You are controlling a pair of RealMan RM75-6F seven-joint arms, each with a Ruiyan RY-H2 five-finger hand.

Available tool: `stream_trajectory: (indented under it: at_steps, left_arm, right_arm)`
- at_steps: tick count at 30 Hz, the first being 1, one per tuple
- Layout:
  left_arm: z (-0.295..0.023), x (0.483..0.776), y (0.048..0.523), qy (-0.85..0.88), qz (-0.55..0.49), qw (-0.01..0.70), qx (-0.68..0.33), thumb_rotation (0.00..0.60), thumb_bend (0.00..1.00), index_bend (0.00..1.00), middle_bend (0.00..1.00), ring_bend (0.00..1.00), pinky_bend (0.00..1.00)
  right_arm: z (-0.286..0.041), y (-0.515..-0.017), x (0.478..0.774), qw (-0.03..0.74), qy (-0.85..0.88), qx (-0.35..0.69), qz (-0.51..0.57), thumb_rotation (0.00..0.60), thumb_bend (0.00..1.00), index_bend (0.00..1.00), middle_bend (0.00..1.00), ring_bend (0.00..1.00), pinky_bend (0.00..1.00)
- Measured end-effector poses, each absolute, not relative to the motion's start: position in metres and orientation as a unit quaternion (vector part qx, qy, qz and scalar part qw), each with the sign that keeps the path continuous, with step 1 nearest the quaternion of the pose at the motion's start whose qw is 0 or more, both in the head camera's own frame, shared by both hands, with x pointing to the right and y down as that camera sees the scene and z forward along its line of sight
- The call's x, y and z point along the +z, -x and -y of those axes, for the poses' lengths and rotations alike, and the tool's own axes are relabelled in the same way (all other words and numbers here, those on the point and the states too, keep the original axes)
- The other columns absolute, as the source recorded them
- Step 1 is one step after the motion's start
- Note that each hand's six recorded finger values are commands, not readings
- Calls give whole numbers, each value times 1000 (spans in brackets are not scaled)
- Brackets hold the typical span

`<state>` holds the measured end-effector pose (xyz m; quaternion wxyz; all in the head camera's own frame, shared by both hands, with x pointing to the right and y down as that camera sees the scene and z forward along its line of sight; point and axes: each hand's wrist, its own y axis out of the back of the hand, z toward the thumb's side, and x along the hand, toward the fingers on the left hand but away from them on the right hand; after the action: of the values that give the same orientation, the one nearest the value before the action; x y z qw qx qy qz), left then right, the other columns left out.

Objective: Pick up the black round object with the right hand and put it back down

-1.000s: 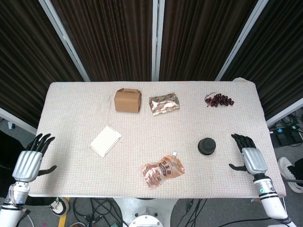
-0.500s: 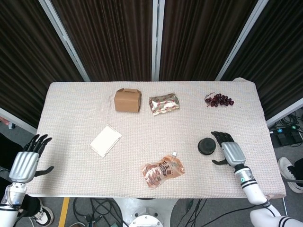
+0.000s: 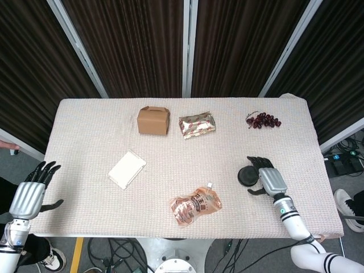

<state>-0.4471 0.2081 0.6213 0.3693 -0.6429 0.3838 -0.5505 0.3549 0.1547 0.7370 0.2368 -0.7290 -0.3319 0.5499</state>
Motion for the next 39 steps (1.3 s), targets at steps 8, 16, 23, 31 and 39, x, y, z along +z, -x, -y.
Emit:
stream_trajectory:
  at_steps: [8,16,23,31,39]
  left_arm:
    - [-208,621,447,643,-383,369,-550,600,24,129,67,0,219]
    - [-207,622,445,644,-382,370,-550,600,24,130,67,0,219]
    - [-207,621,446,643,-382,370,-551,600,23,133,67,0,219]
    - [-207,621,446,643,-382,370,-552,600,23,133,67,0,219]
    - [-208,620,447,641,-382,371,-552,600,23,133,67,0,219]
  right_arm:
    - [-153,-357,740,232,727,553,334,600,51,0,98,0,0]
    - [-154,-359,745,221,727,558,334,600,56,0,120,0,0]
    - [-153,-357,748,215,731,556,333,600,68,0,137,0,0]
    - [-153,-355,751,212,734,555,330,600,82,0,144,0,0]
    - [-154,-354,752,209,734,554,332,600,80,0,179,0,0]
